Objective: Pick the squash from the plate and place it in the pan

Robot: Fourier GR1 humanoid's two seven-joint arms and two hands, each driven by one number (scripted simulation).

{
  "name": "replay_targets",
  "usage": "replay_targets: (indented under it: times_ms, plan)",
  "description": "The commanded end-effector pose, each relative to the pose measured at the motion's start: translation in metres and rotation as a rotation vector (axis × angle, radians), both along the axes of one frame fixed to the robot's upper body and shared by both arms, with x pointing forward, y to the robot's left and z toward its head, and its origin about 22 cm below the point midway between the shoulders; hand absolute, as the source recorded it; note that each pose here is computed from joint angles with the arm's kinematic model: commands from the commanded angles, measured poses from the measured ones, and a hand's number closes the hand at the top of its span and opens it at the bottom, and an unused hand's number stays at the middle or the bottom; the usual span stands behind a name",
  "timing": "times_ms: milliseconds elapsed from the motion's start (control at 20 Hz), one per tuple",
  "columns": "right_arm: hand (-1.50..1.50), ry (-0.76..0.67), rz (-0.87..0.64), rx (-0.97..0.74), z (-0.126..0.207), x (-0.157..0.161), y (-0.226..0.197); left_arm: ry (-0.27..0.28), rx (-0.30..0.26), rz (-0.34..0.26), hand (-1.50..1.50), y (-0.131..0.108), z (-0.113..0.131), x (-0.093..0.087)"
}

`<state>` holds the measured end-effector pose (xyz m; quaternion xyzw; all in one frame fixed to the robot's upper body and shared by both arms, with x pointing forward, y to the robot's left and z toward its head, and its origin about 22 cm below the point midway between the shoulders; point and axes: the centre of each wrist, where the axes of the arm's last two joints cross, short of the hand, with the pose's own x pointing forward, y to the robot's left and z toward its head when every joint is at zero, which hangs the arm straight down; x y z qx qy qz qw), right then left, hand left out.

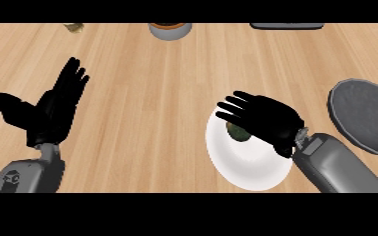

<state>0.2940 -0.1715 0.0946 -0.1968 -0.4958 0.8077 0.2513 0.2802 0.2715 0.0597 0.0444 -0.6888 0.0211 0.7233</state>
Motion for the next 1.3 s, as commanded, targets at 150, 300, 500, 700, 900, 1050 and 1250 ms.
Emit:
replay_targets:
  times_ms: [150,300,500,700,900,1050,1250]
  plan:
    - [-1.50,-0.003,-0.020,-0.023,-0.032,0.011,0.016,0.014,0.018,-0.014,0.00,0.011,0.006,-0.012]
    - [-1.50,0.007,-0.023,-0.002,-0.037,0.011,0.006,-0.002,0.002,-0.002,0.00,0.006,-0.013,-0.016]
    - [-1.50,0.018,-0.033,-0.065,-0.045,0.015,0.003,0.007,0.011,0.004,0.00,-0.013,-0.010,0.004]
    - [-1.50,0.017,-0.024,-0.032,-0.067,0.015,0.026,0.011,-0.023,-0.006,0.00,-0.007,-0.009,-0.006]
    - [-1.50,0.029,-0.040,0.000,-0.067,0.024,0.023,-0.011,0.001,0.000,0.00,0.006,-0.004,-0.012]
    - [-1.50,0.056,-0.024,-0.003,-0.084,0.041,0.026,0.016,0.005,-0.004,0.00,0.005,-0.007,0.004]
    - [-1.50,0.084,-0.029,-0.019,-0.089,0.040,0.008,0.002,-0.002,-0.009,0.00,0.009,0.006,0.003]
